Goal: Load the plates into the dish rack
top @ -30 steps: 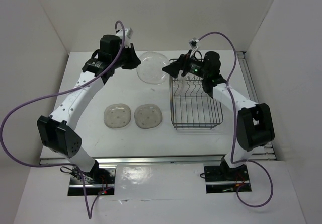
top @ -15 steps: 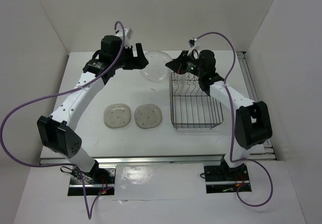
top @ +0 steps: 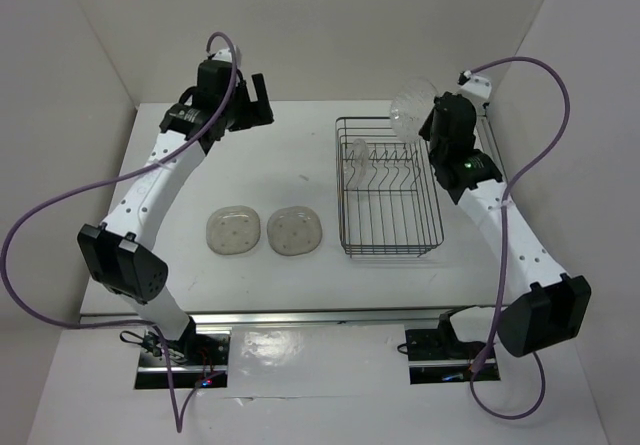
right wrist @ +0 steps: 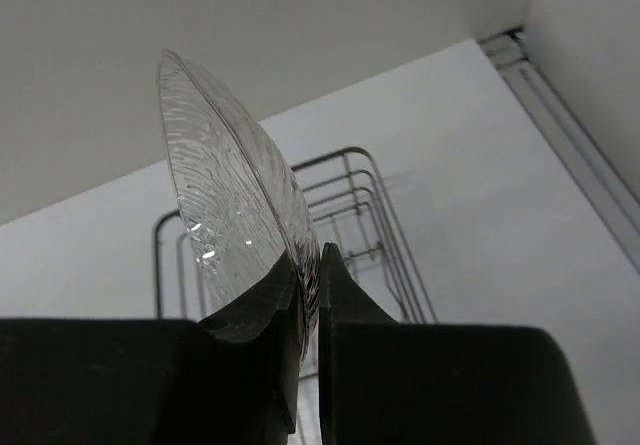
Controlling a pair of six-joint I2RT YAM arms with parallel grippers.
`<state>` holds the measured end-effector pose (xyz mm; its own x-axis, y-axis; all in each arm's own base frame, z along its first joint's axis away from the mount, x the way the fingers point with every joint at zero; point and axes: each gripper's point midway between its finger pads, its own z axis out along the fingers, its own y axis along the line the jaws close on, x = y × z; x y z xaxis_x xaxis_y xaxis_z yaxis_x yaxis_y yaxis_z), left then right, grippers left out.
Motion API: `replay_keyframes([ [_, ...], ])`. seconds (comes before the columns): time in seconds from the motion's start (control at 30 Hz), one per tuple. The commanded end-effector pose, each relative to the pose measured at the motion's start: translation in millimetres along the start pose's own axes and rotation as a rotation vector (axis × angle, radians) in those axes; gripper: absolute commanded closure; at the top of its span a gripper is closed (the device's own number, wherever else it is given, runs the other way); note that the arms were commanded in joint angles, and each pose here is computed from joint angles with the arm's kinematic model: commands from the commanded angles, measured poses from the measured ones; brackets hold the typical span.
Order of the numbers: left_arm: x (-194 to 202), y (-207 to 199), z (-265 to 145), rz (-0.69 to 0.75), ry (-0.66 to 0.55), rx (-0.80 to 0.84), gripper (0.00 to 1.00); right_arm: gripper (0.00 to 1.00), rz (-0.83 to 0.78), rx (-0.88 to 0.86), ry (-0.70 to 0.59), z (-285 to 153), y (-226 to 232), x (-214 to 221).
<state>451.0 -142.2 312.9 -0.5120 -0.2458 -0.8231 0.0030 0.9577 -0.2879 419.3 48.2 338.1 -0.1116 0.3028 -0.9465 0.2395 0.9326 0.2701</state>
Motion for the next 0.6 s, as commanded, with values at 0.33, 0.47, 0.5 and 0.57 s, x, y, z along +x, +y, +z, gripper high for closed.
replay_keyframes([
  [0.33,-10,37,-3,-0.011,0.020,-0.209,0.00,1.00,-0.203,0.225,0.165,21,-10,81],
  [0.47,-10,37,-3,-0.002,0.021,-0.209,0.00,1.00,-0.238,0.227,0.187,29,1,97],
  [0.5,-10,37,-3,-0.002,0.021,-0.209,0.00,1.00,-0.243,0.224,0.185,27,4,98],
  [0.57,-10,37,-3,-0.002,0.021,-0.209,0.00,1.00,-0.249,0.217,0.190,31,10,104],
])
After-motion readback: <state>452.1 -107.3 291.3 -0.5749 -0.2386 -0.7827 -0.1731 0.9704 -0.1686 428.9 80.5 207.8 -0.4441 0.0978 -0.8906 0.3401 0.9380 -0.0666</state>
